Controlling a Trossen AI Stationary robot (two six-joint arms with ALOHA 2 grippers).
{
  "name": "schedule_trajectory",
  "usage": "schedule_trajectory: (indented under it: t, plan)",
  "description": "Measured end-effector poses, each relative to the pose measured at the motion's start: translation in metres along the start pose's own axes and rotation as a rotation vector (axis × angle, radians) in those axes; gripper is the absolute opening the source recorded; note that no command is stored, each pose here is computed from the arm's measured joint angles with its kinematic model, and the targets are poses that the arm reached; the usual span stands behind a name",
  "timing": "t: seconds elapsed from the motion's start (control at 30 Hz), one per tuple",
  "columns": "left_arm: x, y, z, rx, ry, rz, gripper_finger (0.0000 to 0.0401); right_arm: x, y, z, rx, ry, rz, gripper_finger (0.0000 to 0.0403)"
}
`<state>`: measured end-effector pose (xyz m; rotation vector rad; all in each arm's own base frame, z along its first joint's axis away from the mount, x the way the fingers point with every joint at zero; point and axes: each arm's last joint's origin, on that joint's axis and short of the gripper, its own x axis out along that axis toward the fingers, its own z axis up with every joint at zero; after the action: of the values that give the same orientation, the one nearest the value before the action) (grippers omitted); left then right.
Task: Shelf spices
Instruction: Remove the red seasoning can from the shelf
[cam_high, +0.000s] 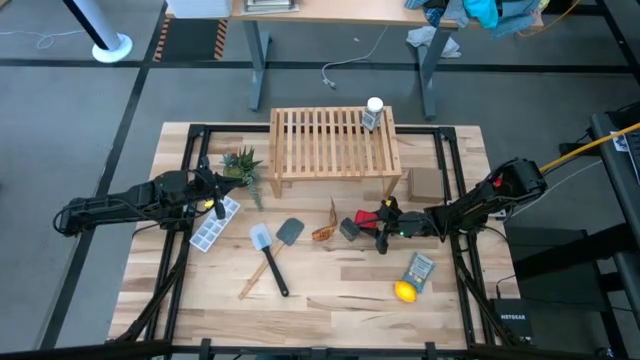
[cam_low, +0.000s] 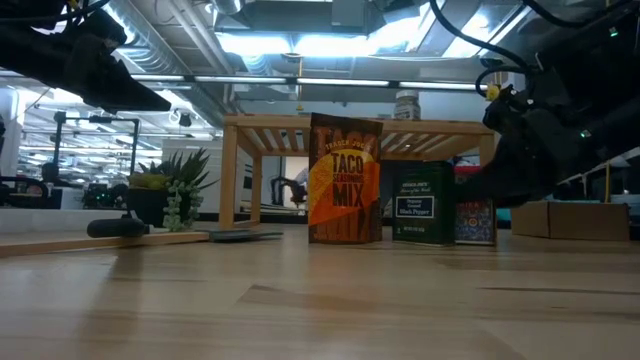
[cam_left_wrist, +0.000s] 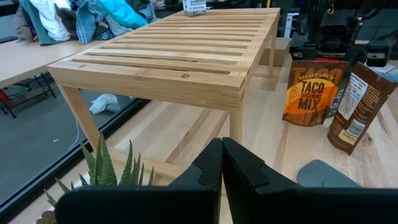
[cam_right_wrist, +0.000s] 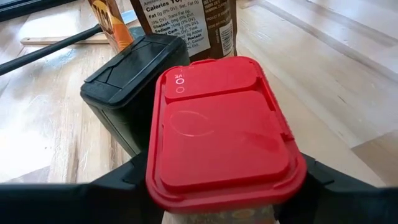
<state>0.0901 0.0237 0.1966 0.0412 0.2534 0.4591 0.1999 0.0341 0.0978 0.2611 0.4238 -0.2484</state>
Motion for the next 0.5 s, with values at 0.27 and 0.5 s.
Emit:
schedule_trajectory:
  t: [0.27,0.5]
  plan:
    - [0.0,0.0,0.0,0.0,0.0,0.0,0.0004,0.001,-0.002,-0.0013,0.067,0.035,0.02,0.0253]
    - [0.0,0.0,0.0,0.0,0.0,0.0,0.0004,0.0032,-0.0075,-0.0021,0.111,0.096,0.067,0.0348]
